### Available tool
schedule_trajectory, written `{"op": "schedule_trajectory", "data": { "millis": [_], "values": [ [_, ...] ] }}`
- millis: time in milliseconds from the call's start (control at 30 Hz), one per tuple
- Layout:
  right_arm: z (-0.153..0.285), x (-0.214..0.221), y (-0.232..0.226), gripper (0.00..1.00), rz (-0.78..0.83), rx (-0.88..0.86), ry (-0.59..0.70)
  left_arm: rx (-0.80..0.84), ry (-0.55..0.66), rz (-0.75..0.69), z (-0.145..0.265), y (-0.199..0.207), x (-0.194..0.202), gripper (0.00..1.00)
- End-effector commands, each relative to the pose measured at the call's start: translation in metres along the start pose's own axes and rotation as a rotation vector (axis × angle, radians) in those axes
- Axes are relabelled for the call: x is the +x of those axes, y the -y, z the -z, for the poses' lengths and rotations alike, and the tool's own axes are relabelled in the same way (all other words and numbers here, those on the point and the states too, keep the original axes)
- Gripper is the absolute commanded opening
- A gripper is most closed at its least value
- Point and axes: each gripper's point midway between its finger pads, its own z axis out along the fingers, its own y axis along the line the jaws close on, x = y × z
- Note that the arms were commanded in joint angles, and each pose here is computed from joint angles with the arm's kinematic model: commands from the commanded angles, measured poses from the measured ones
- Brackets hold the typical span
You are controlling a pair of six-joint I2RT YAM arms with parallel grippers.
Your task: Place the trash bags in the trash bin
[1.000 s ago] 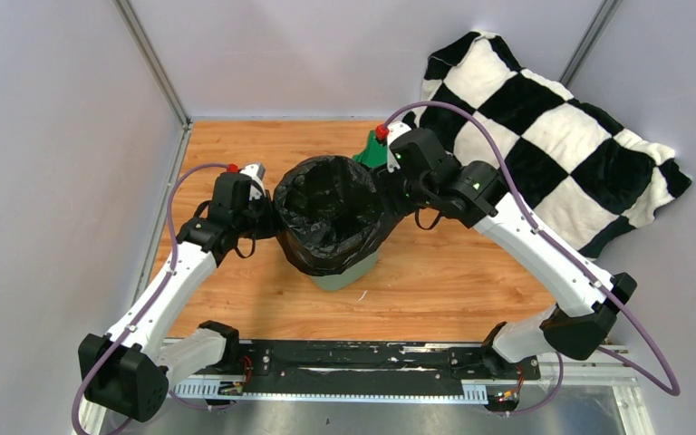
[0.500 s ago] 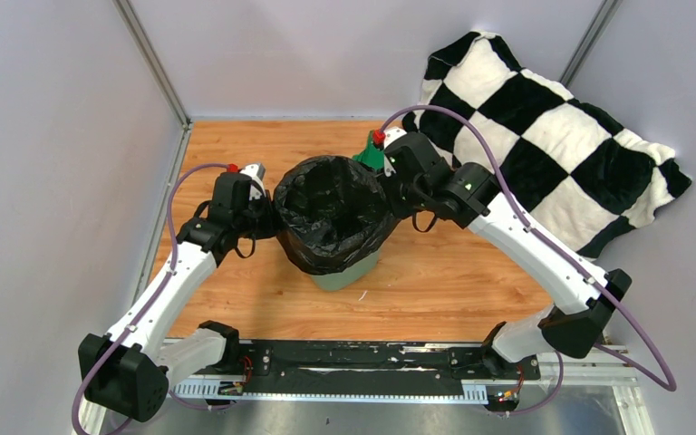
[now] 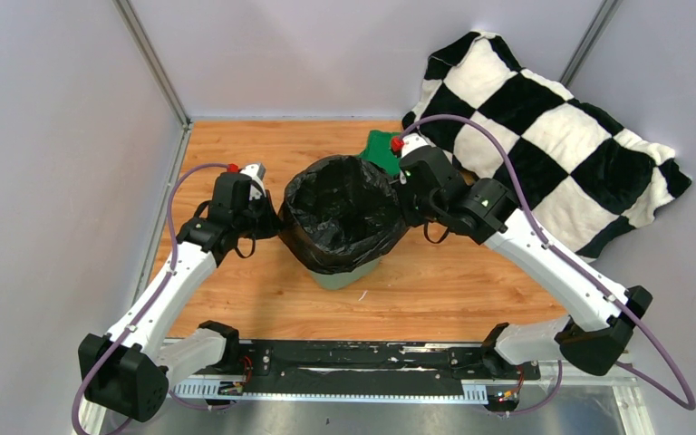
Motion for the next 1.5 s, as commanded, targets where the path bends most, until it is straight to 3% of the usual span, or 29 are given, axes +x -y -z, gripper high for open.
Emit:
{"op": "schedule_trajectory", "data": {
  "millis": [0,100,200,300,400,500,700,967,1100,1233,1467],
  "values": [
    [0.003,0.003,-0.008,0.05,-0.009,-0.039,0.009,0.017,0.012,-0.019,0.002,0.004,-0.004,0.01],
    [0.0,-0.004,-0.018,0.08,-0.011,-0.086,0.026,0.016,0.015,-0.02,0.002,0.004,-0.004,0.0],
    [-0.003,-0.011,-0.027,0.19,-0.017,-0.125,0.047,0.018,0.017,-0.02,0.002,0.004,-0.004,0.0],
    [-0.006,-0.016,-0.031,0.22,-0.02,-0.134,0.051,0.021,0.02,-0.022,0.003,0.005,-0.005,0.0],
    [-0.004,-0.018,-0.03,0.34,-0.026,-0.134,0.061,0.025,0.024,-0.023,0.005,0.006,-0.006,0.0],
    [0.002,-0.02,-0.028,0.39,-0.036,-0.132,0.075,0.029,0.026,-0.025,0.006,0.007,-0.007,0.0],
    [0.013,-0.018,-0.023,0.35,-0.058,-0.13,0.097,0.035,0.026,-0.024,0.005,0.008,-0.008,0.0],
    [0.01,-0.008,-0.018,0.07,-0.051,-0.105,0.068,0.039,0.024,-0.024,0.005,0.009,-0.008,0.0],
    [0.009,-0.007,-0.02,0.13,-0.052,-0.108,0.061,0.035,0.021,-0.025,0.005,0.008,-0.007,0.0],
    [0.012,-0.01,-0.021,0.32,-0.058,-0.116,0.07,0.035,0.021,-0.027,0.005,0.008,-0.007,0.0],
    [0.007,-0.006,-0.023,0.3,-0.048,-0.116,0.053,0.04,0.019,-0.026,0.004,0.009,-0.007,0.0]
  ]
}}
